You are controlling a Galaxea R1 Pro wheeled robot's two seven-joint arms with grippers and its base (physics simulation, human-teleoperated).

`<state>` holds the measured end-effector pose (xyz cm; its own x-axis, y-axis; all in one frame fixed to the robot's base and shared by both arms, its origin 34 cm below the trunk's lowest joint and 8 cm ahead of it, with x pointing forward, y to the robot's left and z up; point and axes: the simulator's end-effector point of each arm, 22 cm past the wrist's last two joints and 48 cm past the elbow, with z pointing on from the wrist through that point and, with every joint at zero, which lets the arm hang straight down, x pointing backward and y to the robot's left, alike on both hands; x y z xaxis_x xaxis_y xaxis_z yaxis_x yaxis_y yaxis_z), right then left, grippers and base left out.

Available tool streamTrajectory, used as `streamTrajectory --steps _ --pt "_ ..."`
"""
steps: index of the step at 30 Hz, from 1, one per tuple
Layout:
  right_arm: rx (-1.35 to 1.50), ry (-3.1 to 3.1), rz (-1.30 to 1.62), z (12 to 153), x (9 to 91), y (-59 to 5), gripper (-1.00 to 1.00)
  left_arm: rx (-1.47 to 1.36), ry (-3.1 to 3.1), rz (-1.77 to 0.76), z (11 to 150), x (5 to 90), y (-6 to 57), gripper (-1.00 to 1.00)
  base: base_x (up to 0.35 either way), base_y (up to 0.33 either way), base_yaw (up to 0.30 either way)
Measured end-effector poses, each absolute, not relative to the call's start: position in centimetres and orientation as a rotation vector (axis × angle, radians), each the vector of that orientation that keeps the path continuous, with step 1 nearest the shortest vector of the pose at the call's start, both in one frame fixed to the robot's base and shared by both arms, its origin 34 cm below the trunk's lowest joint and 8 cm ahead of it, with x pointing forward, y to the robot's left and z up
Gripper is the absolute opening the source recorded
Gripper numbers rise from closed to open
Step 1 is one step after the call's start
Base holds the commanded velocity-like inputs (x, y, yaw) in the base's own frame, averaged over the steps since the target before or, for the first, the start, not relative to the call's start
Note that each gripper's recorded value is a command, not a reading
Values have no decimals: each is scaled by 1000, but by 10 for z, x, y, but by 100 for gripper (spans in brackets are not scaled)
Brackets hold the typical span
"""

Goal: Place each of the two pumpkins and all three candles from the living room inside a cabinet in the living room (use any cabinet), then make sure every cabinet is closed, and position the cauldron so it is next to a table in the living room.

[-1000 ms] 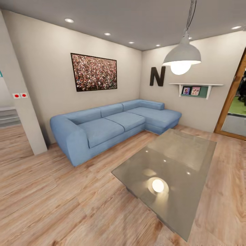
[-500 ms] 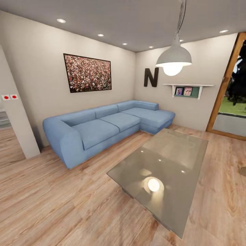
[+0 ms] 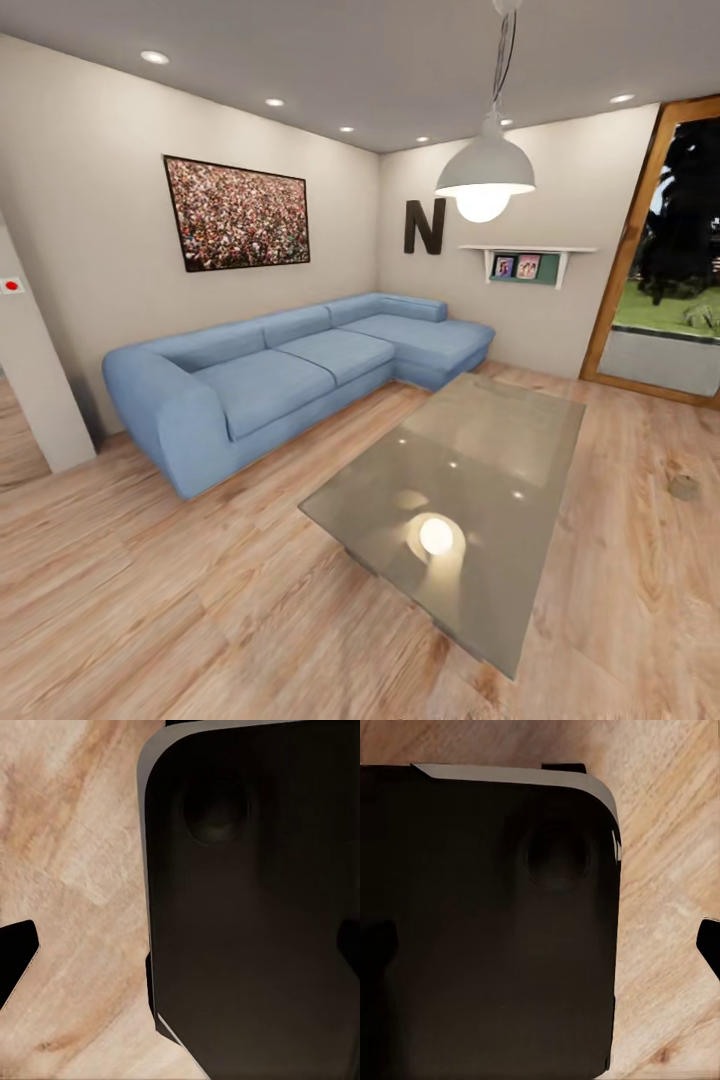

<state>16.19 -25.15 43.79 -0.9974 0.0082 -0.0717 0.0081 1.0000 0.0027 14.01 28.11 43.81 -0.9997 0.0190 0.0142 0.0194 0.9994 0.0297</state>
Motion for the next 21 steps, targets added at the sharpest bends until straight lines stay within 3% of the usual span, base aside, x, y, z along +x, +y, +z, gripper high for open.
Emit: streamTrajectory --steps 21 --pt "12 3070 4 438 162 -251 100 -32 -3148 -49 438 145 282 100 -1 0 -279"
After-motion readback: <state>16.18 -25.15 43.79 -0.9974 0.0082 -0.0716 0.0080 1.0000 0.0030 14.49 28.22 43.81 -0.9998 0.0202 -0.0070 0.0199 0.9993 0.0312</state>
